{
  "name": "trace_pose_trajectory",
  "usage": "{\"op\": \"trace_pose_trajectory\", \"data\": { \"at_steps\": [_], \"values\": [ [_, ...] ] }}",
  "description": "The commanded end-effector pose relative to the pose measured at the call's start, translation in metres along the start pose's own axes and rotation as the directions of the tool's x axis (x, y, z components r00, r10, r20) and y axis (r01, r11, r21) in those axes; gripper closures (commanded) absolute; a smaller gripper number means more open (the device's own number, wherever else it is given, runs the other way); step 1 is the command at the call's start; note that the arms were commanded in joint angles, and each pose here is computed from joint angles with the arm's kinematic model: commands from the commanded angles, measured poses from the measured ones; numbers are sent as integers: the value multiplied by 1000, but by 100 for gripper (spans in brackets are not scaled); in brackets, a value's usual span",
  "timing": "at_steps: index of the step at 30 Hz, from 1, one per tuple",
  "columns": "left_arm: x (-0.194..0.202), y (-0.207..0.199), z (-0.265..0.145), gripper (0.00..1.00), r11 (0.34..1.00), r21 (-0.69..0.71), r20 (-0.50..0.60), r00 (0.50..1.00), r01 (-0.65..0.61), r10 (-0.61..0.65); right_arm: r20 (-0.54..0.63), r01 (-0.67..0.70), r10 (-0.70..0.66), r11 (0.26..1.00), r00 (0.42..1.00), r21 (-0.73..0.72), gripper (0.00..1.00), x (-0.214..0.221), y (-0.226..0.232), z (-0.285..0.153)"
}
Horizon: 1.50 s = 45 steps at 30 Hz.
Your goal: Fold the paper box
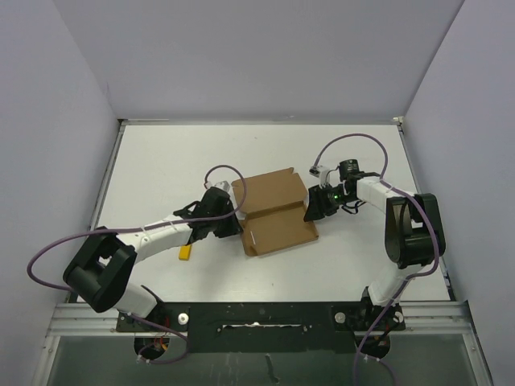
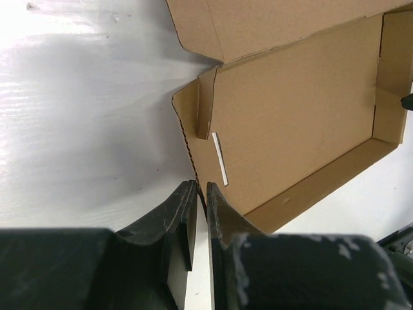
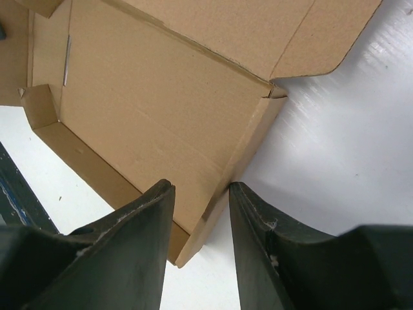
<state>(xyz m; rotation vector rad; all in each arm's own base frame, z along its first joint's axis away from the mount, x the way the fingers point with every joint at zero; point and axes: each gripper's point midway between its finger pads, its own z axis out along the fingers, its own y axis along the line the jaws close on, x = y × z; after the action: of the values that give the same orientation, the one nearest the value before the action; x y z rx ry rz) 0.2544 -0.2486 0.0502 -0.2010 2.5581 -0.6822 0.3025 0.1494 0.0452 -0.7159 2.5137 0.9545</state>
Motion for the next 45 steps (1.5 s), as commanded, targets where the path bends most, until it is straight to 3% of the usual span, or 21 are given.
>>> {"op": "trace_pose_trajectory", "data": {
  "at_steps": [1, 28, 34, 45],
  "values": [
    [-9, -12, 2, 90, 999, 18, 9, 999, -50, 50, 34, 0, 2, 999, 999, -53, 60, -14, 10, -1],
    [-10, -39, 7, 84, 989, 109, -46, 993, -101, 106, 17, -44, 46, 995, 999, -93, 60, -9, 13, 7],
    [-5, -40, 9, 79, 986, 134, -57, 992, -100, 109, 15, -43, 45, 995, 999, -91, 59, -8, 12, 8],
    [-1, -27, -4, 58, 979, 185, -14, 996, -84, 88, 9, -49, 50, 995, 999, -83, 59, -7, 9, 8]
  ]
}}
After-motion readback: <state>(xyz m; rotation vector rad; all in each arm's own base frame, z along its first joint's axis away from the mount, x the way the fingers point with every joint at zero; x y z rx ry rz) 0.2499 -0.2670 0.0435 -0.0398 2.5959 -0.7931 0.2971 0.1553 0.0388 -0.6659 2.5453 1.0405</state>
